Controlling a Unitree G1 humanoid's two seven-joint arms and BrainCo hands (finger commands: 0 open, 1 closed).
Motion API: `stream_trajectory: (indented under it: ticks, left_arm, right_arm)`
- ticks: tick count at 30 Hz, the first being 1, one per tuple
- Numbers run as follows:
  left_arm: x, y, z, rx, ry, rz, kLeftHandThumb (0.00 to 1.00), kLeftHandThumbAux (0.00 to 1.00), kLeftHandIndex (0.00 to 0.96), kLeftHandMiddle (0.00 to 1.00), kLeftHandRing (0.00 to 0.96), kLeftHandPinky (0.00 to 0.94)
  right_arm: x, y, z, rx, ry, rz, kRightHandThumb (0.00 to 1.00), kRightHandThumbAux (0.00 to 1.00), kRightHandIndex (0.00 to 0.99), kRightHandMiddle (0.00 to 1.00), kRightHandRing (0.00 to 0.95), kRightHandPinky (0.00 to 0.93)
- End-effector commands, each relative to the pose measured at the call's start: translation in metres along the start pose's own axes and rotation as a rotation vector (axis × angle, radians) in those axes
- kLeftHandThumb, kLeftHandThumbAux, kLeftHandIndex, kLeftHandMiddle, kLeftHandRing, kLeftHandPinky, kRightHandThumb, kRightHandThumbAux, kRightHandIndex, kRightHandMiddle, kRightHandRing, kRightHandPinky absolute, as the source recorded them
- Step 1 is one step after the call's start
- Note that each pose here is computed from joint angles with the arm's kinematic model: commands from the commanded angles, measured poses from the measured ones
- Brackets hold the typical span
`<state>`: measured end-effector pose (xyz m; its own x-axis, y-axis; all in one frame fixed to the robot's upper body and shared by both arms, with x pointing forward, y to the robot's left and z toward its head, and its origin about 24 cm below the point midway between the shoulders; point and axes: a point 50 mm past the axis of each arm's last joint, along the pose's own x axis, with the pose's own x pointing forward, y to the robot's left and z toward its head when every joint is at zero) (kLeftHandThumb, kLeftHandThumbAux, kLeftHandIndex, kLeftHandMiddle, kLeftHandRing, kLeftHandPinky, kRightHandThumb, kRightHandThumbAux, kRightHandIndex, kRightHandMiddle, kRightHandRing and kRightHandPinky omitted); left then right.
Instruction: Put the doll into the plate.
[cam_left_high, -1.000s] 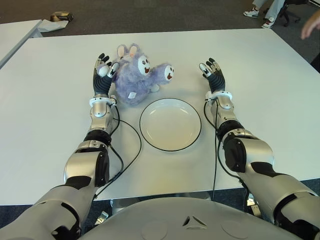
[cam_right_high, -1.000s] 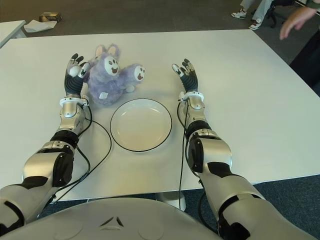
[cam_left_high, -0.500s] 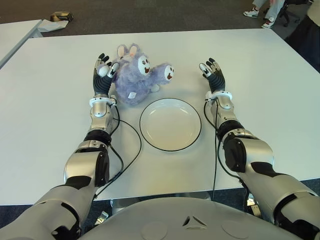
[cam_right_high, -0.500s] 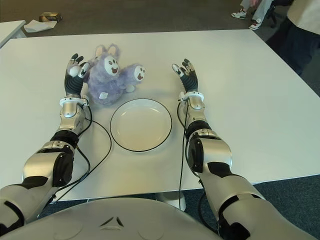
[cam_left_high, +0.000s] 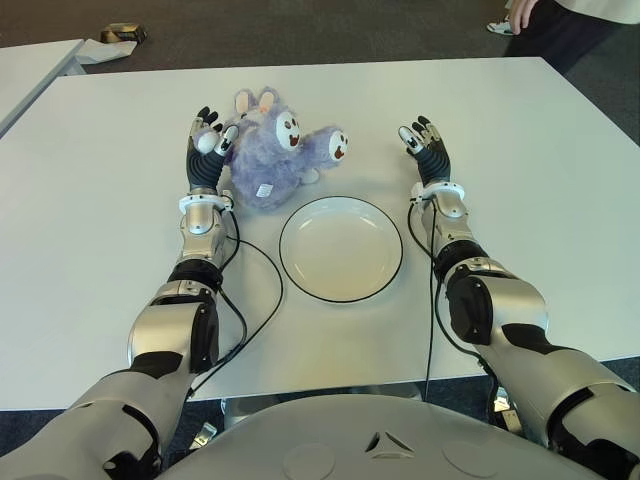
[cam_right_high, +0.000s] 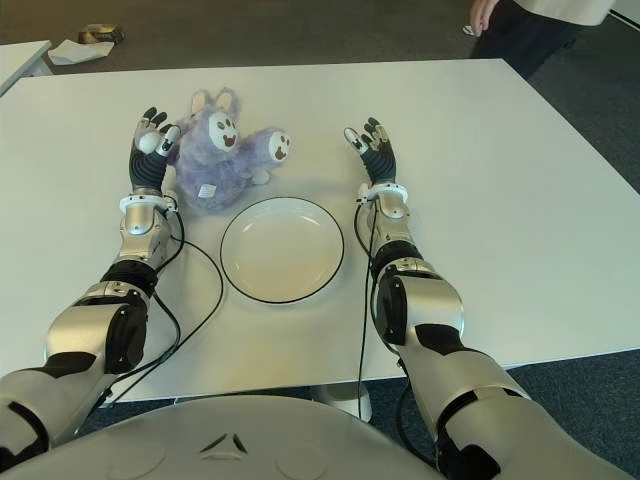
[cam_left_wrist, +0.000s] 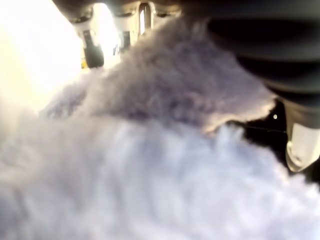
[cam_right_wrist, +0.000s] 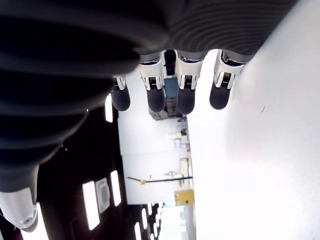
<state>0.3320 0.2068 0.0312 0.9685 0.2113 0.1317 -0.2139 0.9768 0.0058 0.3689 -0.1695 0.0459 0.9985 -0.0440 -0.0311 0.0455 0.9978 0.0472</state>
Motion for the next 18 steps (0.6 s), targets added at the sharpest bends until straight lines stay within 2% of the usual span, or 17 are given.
stream_trajectory:
  ticks: [1,7,18]
  left_arm:
    - [-0.0303,0.003,-0.0377,0.026,0.158,0.002,0.0,0.491,0.0,0.11,0.11,0.103]
    - [-0.0305,0.0036,-0.0382,0.028,0.16,0.0,0.0,0.485,0.0,0.11,0.113,0.127]
    - [-0.0303,0.006,-0.0383,0.034,0.162,-0.003,0.0,0.485,0.0,0.113,0.114,0.109]
  right_arm:
    - [-0.021,-0.0021,-0.0428,0.023,0.172,-0.015,0.092,0.576,0.026,0.054,0.055,0.078]
    - [-0.0211,-0.0013,-0.0431,0.025,0.174,-0.016,0.099,0.572,0.027,0.056,0.057,0.079]
    - [-0.0213,0.0002,-0.0437,0.025,0.175,-0.016,0.104,0.56,0.026,0.059,0.057,0.074]
